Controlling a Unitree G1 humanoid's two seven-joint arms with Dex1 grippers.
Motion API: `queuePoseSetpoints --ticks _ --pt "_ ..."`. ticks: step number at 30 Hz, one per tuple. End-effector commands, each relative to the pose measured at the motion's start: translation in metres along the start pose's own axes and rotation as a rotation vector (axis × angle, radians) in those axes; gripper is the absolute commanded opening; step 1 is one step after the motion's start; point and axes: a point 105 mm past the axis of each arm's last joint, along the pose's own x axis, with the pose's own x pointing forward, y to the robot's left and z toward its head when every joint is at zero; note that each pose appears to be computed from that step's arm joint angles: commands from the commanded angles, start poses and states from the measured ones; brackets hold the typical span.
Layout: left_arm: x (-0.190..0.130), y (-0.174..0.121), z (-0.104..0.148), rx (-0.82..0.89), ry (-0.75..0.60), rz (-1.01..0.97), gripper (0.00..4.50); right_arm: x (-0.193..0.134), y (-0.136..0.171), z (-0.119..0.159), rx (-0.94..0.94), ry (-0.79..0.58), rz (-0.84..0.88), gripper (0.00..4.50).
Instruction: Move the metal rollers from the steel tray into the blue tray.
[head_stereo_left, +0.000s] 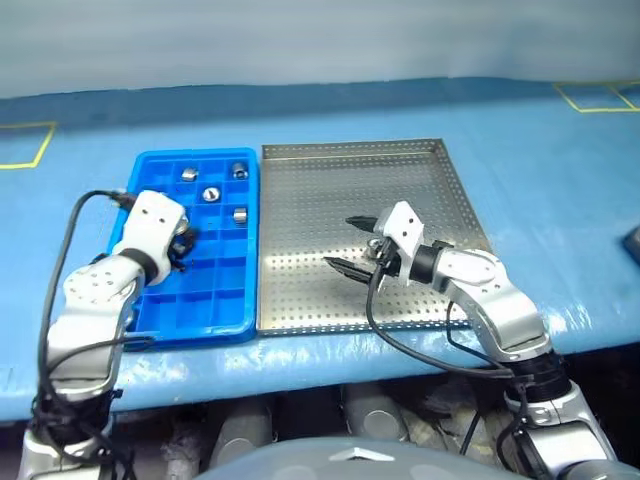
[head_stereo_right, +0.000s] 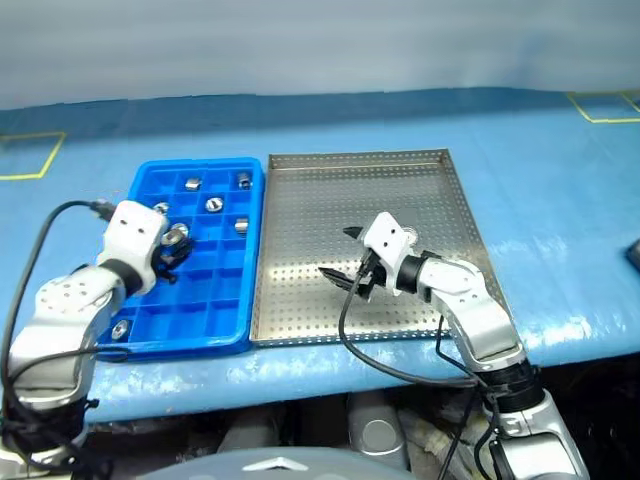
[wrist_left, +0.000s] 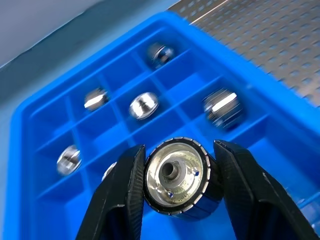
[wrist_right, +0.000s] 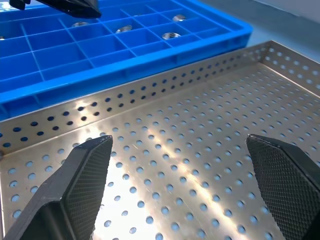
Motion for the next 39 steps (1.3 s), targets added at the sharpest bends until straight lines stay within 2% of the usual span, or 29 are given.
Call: queuePoseSetpoints --ticks 1,12,29,36,39 --pt "-0.016 0.008 0.007 -0.003 -0.033 0.076 1.87 0.007 0.002 0.014 -0.039 -0.046 0.043 4.50" --pt "-0.012 -0.019 -0.013 -0.062 0.019 0.014 1.87 0.012 0.003 0.017 -0.053 -0.050 0.080 4.50" --pt "0.000 -0.027 -0.014 -0.056 0.031 -0.050 1.87 0.004 0.002 0.014 -0.041 -0.048 0.035 4.50" --pt "0.002 -0.019 -0.009 -0.064 0.001 0.004 4.12 0.004 0.001 0.014 -0.043 -0.049 0.028 4.50" --pt "0.003 -0.013 0.009 -0.084 -0.098 0.041 4.12 0.002 -0.003 0.017 -0.048 -0.060 -0.002 4.50"
